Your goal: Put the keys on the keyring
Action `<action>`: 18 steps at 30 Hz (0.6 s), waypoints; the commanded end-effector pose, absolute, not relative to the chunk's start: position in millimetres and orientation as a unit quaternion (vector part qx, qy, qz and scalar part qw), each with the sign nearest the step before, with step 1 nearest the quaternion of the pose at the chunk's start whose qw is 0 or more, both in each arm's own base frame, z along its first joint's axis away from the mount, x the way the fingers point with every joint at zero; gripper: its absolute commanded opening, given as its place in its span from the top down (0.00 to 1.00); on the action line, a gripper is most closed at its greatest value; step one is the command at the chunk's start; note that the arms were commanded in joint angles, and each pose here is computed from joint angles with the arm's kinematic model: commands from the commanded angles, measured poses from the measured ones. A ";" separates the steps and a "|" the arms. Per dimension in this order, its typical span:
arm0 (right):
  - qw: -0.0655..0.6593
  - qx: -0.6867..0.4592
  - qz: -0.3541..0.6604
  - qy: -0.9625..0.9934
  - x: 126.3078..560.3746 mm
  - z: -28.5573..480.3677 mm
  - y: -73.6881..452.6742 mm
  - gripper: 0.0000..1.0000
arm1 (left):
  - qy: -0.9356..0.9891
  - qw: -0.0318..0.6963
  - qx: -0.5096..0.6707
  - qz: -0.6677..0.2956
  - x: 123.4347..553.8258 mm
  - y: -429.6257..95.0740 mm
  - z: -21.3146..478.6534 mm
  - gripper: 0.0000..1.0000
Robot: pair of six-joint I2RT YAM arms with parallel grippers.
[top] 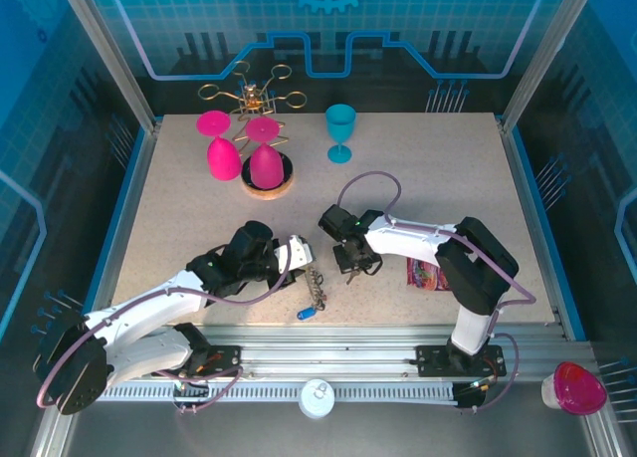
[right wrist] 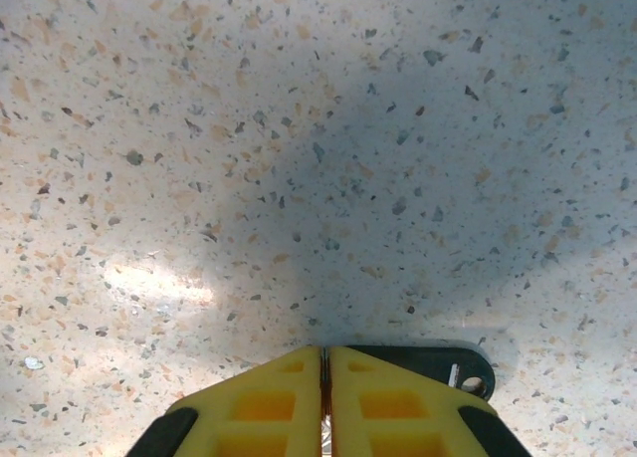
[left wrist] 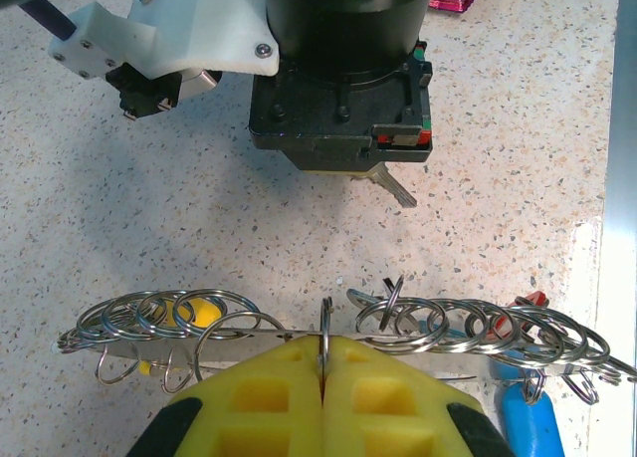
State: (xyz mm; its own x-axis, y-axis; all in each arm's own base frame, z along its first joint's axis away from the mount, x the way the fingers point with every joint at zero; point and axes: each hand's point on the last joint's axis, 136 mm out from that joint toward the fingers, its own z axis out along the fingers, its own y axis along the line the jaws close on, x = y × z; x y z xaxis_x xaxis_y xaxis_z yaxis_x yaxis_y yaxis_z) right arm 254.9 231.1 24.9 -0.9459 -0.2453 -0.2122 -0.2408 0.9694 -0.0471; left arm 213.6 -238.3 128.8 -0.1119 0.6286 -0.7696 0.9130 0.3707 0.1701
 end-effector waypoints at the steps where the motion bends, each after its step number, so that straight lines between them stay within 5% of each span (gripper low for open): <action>1: 0.099 -0.128 -0.021 0.987 250.1 23.5 230.6 0.89 | 0.708 0.418 0.540 -0.178 216.1 -242.6 139.3 1.00; 18: 0.089 -0.126 -0.024 0.988 248.5 20.6 228.5 0.87 | 0.707 0.418 0.542 -0.178 215.7 -242.4 139.4 1.00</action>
State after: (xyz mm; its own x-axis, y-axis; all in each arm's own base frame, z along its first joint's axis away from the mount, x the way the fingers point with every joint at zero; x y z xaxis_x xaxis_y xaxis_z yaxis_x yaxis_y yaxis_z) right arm 253.3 229.6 23.9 -0.9475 -0.2473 -0.2029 -0.2417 0.9689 -0.0522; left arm 213.6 -238.3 128.8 -0.0955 0.6352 -0.7664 0.9149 0.3594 0.1838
